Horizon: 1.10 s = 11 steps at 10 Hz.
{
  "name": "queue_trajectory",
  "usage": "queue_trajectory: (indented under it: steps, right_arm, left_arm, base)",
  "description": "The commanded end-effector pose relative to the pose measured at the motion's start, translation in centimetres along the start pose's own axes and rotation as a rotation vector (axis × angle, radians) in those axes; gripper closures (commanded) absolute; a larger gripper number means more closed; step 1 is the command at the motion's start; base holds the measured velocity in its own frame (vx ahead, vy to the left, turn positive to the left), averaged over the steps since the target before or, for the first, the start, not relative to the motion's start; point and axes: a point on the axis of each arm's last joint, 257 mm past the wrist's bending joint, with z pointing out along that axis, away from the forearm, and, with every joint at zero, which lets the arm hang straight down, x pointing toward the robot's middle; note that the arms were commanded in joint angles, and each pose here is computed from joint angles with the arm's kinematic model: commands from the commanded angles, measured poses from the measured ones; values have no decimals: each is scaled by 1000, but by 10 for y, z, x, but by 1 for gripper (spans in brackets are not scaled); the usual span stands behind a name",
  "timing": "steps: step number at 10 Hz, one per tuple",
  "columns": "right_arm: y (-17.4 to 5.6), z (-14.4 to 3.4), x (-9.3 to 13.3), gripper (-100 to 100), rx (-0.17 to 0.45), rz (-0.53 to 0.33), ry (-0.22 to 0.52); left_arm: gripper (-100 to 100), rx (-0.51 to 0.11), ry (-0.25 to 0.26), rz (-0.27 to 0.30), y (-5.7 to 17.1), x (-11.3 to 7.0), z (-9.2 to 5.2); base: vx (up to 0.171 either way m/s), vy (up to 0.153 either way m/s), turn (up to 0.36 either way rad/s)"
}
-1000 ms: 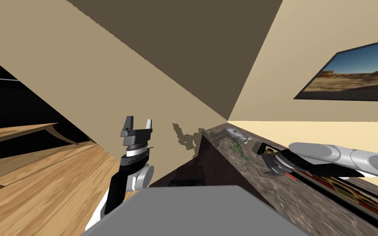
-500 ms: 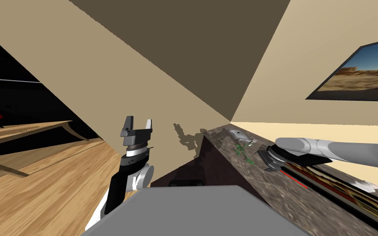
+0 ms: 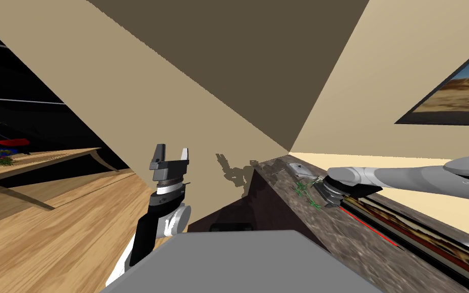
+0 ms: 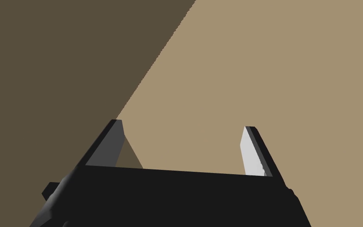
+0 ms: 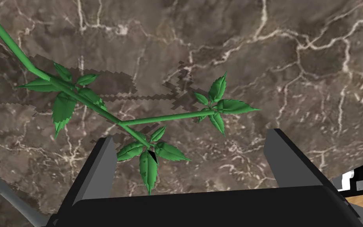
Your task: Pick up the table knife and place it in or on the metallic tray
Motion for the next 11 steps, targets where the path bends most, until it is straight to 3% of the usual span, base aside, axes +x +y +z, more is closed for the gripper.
queue_trajectory:
  steps: [1, 3, 4, 5, 6, 8, 11]
  right_arm:
    - [-9, 4, 10, -100, -3, -41, 59]
    - [-17, 7, -5, -100, -8, -83, 58]
    - [-26, 10, 3, -100, -6, -114, 109]
    - [-31, 13, -9, -100, -9, -145, 107]
    - [-37, 17, 0, -100, -8, -168, 150]
    - [-45, 19, -16, -100, -8, -209, 150]
    - [-67, 30, -20, -100, 6, -285, 224]
  left_arm:
    - [0, 0, 0, 0, 0, 0, 0]
    - [0, 0, 0, 0, 0, 0, 0]
    - [0, 0, 0, 0, 0, 0, 0]
    - [0, 0, 0, 0, 0, 0, 0]
    - [0, 0, 0, 0, 0, 0, 0]
    - [0, 0, 0, 0, 0, 0, 0]
    - [0, 0, 0, 0, 0, 0, 0]
  base:
    - [13, -14, 124]
    - [12, -13, 46]
    - [20, -9, 84]
    - [20, -14, 80]
    - [29, -16, 128]
    - [21, -19, 23]
    - [25, -21, 72]
